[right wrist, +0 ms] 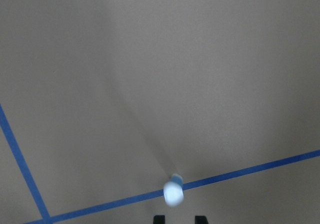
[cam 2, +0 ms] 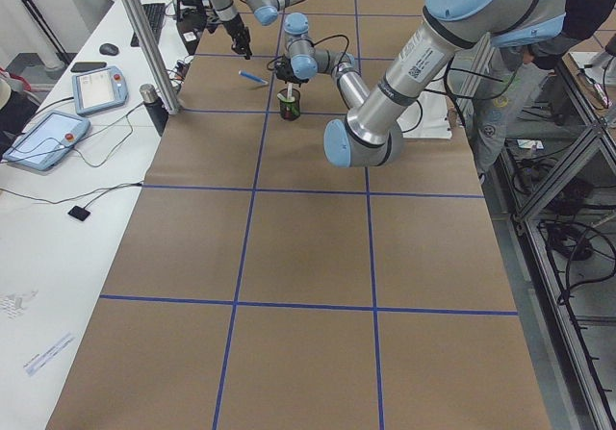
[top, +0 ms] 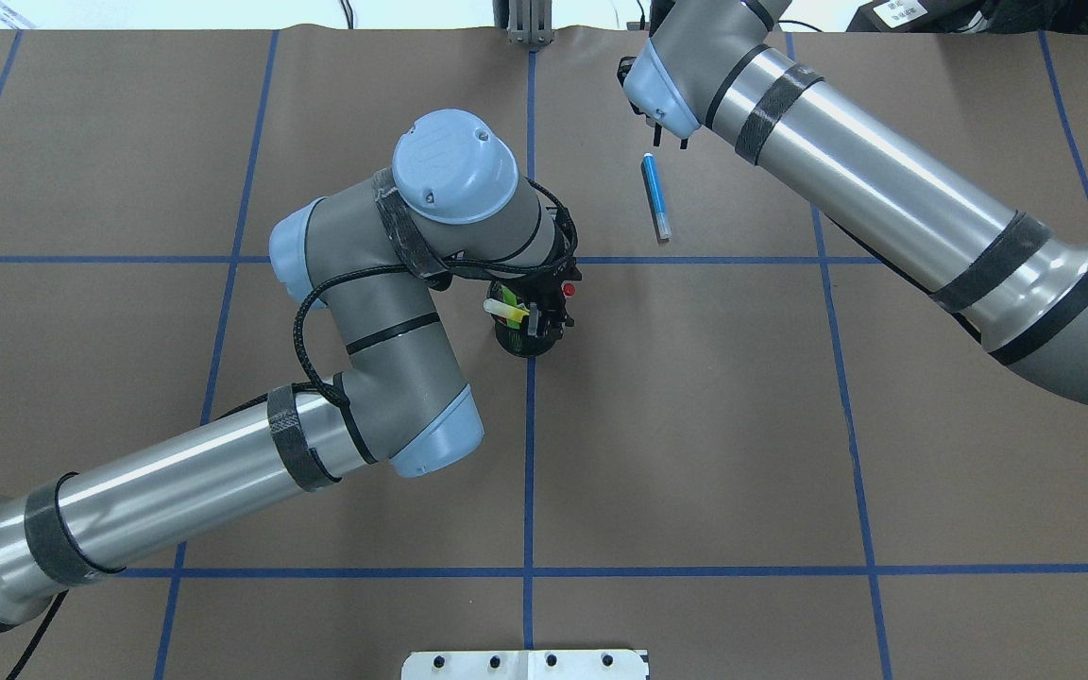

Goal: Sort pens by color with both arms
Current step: 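Set the blue pen down beyond the cup while the left gripper descends, then grasp the red-capped marker with the left gripper while the right arm withdraws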

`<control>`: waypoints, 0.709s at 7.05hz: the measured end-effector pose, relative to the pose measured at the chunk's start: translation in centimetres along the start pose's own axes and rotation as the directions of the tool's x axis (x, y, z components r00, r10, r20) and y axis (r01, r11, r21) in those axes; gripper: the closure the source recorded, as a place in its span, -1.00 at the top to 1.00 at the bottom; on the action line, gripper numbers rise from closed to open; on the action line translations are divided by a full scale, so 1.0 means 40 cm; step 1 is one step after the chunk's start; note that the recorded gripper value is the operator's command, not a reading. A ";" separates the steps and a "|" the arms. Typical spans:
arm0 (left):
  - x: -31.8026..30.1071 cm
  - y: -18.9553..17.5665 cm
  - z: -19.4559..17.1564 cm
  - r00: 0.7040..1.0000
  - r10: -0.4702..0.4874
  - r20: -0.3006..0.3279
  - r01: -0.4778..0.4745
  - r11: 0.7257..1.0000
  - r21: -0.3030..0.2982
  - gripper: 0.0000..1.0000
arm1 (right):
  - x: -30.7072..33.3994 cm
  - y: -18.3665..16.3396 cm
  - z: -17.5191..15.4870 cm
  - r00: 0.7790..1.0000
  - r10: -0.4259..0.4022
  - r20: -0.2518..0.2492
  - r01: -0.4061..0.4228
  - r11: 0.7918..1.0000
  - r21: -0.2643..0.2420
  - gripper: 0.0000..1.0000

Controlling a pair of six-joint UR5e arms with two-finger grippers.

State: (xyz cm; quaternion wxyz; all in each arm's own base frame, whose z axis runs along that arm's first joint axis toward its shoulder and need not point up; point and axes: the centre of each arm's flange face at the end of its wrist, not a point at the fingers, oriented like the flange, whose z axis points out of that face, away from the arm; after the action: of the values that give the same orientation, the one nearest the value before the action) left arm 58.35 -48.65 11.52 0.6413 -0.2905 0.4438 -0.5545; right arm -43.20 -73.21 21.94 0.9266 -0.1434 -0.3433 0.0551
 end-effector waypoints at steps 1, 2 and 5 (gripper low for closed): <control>0.001 0.000 -0.001 1.000 -0.001 -0.002 0.001 1.000 0.002 -0.07 | 0.019 -0.013 -0.025 1.000 0.003 0.014 -0.003 1.000 0.018 0.97; 0.003 0.000 -0.001 1.000 -0.004 -0.006 0.004 1.000 0.005 -0.11 | 0.063 -0.034 -0.071 0.999 0.015 0.034 -0.017 0.999 0.045 0.92; 0.008 -0.004 -0.001 1.000 -0.012 -0.020 0.012 1.000 0.015 -0.78 | 0.330 -0.077 -0.198 0.991 0.109 0.081 -0.122 0.978 0.171 0.94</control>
State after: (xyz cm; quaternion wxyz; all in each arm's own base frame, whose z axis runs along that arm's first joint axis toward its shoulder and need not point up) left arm 58.22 -48.98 11.56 0.6355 -0.2829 0.4443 -0.5645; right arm -28.00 -75.31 25.33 0.9181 -0.0788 -0.3608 0.1441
